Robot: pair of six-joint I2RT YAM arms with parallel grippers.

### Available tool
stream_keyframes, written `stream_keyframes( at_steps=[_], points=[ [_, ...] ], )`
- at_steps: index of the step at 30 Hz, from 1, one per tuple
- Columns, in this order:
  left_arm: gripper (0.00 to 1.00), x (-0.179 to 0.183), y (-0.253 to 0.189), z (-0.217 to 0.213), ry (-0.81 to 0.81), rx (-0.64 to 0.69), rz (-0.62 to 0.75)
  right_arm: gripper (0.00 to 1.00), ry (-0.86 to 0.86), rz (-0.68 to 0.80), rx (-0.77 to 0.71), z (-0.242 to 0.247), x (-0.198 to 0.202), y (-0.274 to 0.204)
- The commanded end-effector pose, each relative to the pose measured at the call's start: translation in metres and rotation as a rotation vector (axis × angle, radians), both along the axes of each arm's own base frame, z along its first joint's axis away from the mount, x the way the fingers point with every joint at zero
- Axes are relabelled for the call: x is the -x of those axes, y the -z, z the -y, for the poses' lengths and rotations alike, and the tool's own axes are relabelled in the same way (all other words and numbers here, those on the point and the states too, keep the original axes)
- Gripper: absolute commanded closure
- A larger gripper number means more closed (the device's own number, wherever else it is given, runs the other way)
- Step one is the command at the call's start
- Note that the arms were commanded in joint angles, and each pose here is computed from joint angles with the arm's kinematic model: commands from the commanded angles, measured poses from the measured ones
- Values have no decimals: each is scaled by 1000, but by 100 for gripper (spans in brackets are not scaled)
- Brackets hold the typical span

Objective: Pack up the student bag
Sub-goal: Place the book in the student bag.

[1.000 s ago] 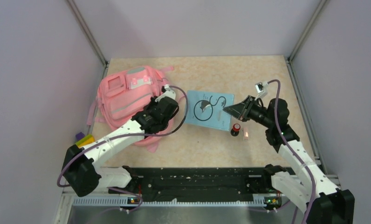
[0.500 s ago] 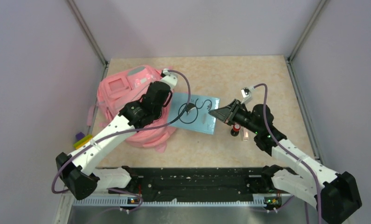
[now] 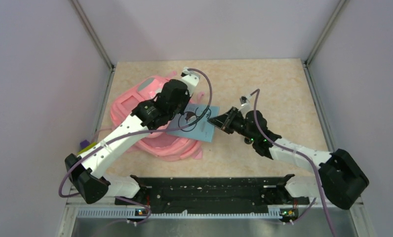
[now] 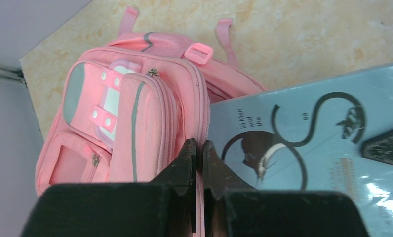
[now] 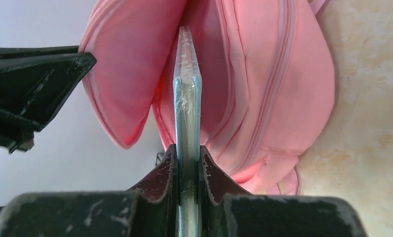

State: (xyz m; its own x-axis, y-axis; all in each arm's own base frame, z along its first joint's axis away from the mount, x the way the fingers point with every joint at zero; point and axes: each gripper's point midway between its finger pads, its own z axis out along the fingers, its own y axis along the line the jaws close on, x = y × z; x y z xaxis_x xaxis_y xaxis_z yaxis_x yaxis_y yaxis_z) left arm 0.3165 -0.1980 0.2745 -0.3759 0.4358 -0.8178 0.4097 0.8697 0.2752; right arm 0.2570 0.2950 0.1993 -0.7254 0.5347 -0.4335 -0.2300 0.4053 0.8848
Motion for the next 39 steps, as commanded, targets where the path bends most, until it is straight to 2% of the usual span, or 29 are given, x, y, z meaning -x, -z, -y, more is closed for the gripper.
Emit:
stream_keyframes(
  at_steps=[1,8,13,20,23,26,32,36,39],
  points=[
    [100,-1,-50,36,106,209,106,100,49,180,-187,-29,-27,-76],
    [100,10,-41,54,192,270,51,100,72,161,-150,-92,-51,-41],
    [100,14,-44,49,190,275,60,100,96,170,-144,-127,-73,-18],
    [100,25,-45,63,245,355,10,90,99,211,-114,-179,-99,2],
    [100,26,-40,65,248,354,-7,83,101,216,-114,-197,-109,8],
    [100,24,-37,61,229,343,-3,71,108,240,-98,-194,-109,10],
    [100,22,-38,55,210,340,1,35,151,349,-94,-142,-82,-11],
    [100,18,-33,54,198,341,-25,24,116,367,-60,-115,-55,-13],
    [100,15,-33,52,187,345,-30,23,130,367,-51,-87,-36,-13]
  ],
)
